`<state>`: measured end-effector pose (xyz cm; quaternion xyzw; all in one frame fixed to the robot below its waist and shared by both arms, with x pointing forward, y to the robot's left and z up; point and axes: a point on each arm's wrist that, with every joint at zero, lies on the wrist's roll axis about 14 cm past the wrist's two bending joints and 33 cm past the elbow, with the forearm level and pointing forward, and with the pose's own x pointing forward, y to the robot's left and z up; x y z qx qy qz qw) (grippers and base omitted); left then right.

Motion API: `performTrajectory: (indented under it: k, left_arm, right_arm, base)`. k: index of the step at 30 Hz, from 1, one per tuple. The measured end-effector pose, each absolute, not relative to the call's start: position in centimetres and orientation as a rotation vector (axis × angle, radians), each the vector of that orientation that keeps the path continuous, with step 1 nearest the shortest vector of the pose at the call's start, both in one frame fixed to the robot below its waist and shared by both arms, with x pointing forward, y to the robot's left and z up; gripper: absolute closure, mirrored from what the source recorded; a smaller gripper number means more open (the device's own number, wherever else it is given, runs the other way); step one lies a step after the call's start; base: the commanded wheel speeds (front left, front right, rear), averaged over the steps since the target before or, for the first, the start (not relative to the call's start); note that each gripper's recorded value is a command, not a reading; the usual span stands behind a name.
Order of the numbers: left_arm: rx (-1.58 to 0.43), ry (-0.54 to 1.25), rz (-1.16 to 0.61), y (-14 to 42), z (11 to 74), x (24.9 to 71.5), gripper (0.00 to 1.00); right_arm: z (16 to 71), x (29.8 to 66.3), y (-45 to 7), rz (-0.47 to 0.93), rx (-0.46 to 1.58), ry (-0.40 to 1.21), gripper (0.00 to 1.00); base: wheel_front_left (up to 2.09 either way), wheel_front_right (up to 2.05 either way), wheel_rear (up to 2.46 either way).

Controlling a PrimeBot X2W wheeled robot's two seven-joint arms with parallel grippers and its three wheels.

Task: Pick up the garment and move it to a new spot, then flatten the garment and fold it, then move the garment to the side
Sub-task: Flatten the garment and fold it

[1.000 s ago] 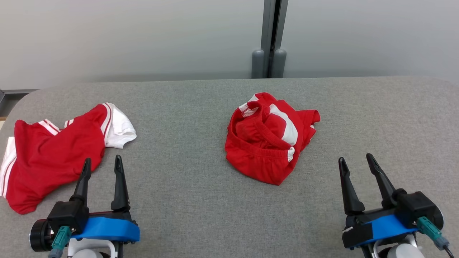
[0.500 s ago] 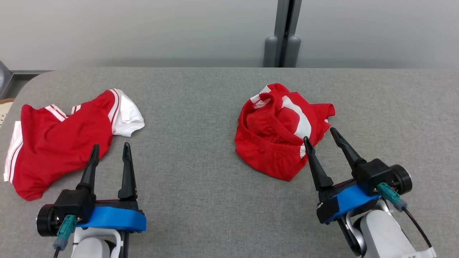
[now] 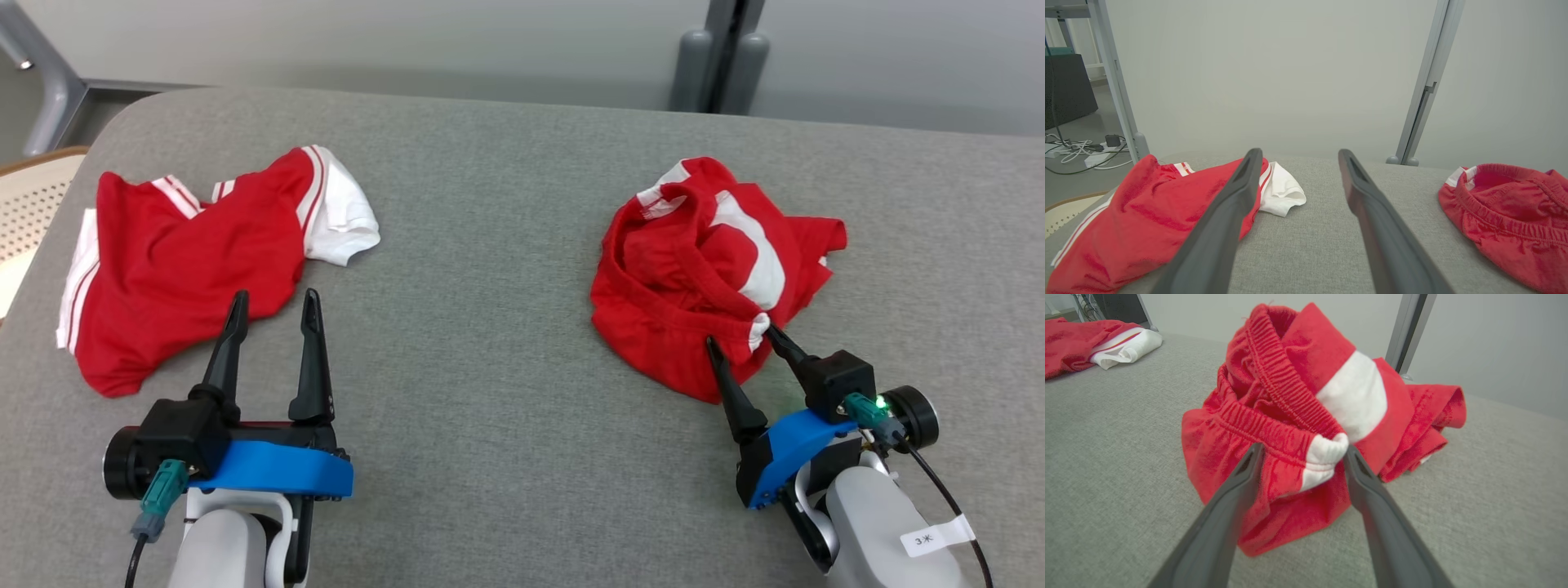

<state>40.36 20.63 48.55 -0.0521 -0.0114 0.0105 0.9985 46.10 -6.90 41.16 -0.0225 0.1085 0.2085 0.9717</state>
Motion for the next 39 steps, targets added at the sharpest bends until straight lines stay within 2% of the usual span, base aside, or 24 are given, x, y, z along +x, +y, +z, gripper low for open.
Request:
performTrajectory:
  k: [4, 5, 6, 14, 18, 22, 23, 26, 28, 31, 32, 33, 34, 39]
  left_arm:
    - [-0.105, -0.021, 0.039, 21.2, 48.5, 40.1, 0.00]
    - [-0.106, -0.020, 0.046, 21.4, 48.5, 40.0, 0.00]
    - [-0.108, -0.018, 0.051, 21.5, 48.5, 39.9, 0.00]
    - [-0.109, -0.038, 0.063, 21.8, 49.2, 39.5, 0.00]
    - [-0.110, -0.049, 0.063, 21.8, 49.6, 39.3, 0.00]
    - [-0.120, -0.049, 0.062, 21.6, 49.6, 39.0, 0.00]
    - [-0.120, -0.049, 0.062, 21.6, 49.6, 39.0, 0.00]
    - [-0.127, -0.049, 0.060, 21.4, 49.6, 38.9, 0.00]
    - [-0.133, -0.045, 0.062, 21.4, 49.5, 38.7, 0.00]
    - [-0.134, -0.043, 0.063, 21.4, 49.4, 38.6, 0.00]
    - [-0.134, -0.042, 0.064, 21.4, 49.4, 38.6, 0.00]
    - [-0.135, -0.041, 0.064, 21.4, 49.4, 38.6, 0.00]
    - [-0.135, -0.041, 0.067, 21.5, 49.4, 38.6, 0.00]
    - [-0.139, -0.030, 0.056, 20.9, 49.0, 38.8, 0.00]
  right_arm:
    - [39.9, 46.1, -5.6, 0.451, -0.030, 0.264, 0.00]
    - [40.2, 46.3, -5.2, 0.459, -0.022, 0.253, 0.53]
    - [40.7, 46.5, -4.8, 0.466, -0.013, 0.237, 1.00]
    - [45.4, 47.0, -2.3, 0.540, -0.027, 0.086, 1.00]
    - [47.4, 45.7, 0.7, 0.647, -0.082, 0.013, 1.00]
    - [46.5, 42.1, 5.0, 0.815, -0.136, 0.023, 1.00]
    - [46.5, 42.1, 5.0, 0.815, -0.136, 0.023, 1.00]
    - [43.9, 39.1, 6.8, 0.912, -0.164, 0.094, 1.00]
    - [41.0, 34.7, 8.7, 1.042, -0.192, 0.184, 1.00]
    - [39.9, 33.0, 9.2, 1.081, -0.183, 0.224, 1.00]
    - [39.7, 32.3, 9.4, 1.096, -0.174, 0.239, 0.84]
    - [39.6, 31.9, 9.6, 1.102, -0.164, 0.245, 0.25]
    - [39.8, 31.8, 9.7, 1.103, -0.151, 0.245, 0.00]
    - [41.6, 33.4, 9.3, 1.040, -0.090, 0.204, 0.00]
  base:
    - [0.00, 0.00, 0.00]
    - [0.00, 0.00, 0.00]
    - [0.00, 0.00, 0.00]
    - [0.00, 0.00, 0.00]
    - [0.00, 0.00, 0.00]
    - [0.00, 0.00, 0.00]
    - [0.00, 0.00, 0.00]
    - [0.00, 0.00, 0.00]
    - [0.00, 0.00, 0.00]
    - [0.00, 0.00, 0.00]
    - [0.00, 0.00, 0.00]
    - [0.00, 0.00, 0.00]
    - [0.00, 0.00, 0.00]
    - [0.00, 0.00, 0.00]
